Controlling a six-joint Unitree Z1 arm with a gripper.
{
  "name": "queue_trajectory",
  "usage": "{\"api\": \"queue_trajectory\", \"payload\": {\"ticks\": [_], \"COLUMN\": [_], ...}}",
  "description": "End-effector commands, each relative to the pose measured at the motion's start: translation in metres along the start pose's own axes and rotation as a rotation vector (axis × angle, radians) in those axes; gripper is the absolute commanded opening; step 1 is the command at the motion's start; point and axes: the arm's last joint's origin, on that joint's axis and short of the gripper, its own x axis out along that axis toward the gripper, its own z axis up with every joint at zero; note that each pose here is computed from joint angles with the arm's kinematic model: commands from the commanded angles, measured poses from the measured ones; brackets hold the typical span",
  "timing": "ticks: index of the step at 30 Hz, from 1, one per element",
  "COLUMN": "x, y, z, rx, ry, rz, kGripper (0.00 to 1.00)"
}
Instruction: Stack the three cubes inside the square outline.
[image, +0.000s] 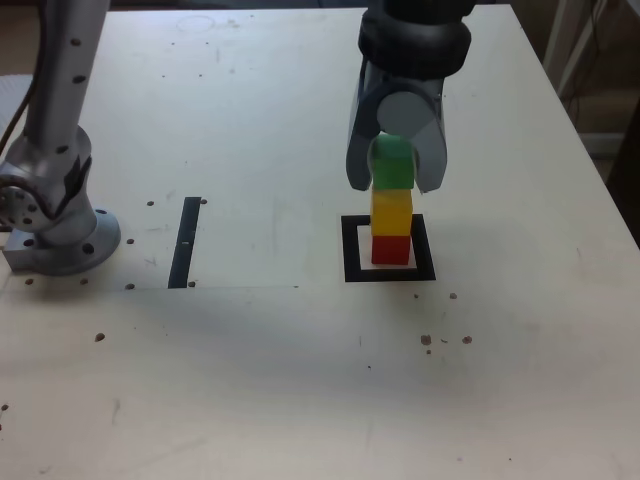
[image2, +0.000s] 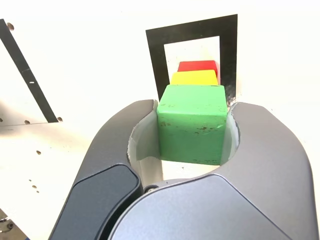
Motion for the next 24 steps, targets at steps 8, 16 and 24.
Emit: {"api": "queue_trajectory", "payload": {"ticks": [8,16,24], "x": [0.002,0.006,0.013], "y": [-0.006,-0.008,-0.008], "z": [-0.001,0.002,0.007], "rx": [0.009,0.012,0.013], "ry": [0.011,0.02,0.044], "rz": [-0.008,-0.021,-0.014], "kGripper": [0.16,0.17,0.32]}}
